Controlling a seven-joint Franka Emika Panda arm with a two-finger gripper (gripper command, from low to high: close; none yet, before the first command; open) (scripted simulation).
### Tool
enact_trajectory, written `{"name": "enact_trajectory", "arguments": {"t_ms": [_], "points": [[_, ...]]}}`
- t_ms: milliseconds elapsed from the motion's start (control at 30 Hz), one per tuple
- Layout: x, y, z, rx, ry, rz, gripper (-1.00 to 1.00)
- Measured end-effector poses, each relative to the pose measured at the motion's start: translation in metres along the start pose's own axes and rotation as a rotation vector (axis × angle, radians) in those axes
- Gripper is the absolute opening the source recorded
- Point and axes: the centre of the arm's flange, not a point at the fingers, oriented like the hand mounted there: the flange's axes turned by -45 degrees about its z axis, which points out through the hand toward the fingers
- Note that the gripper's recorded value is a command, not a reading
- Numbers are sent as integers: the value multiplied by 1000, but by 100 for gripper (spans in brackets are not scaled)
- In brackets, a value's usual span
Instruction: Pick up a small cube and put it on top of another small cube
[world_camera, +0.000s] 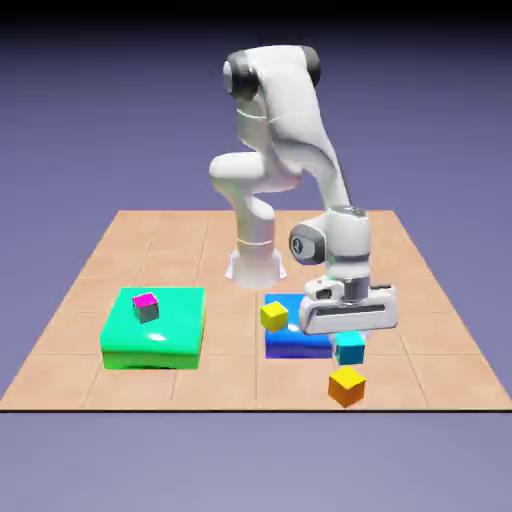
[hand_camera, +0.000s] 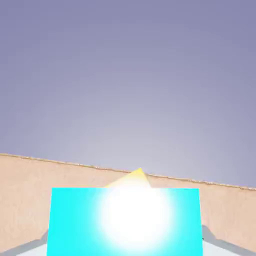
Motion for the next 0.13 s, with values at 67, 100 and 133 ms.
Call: {"name": "enact_trajectory", "arguments": {"t_ms": [67, 100, 133], "points": [[-2, 0, 8, -2, -1, -2, 100], [-2, 0, 8, -2, -1, -2, 100], [1, 0, -4, 0, 0, 1, 100]]}}
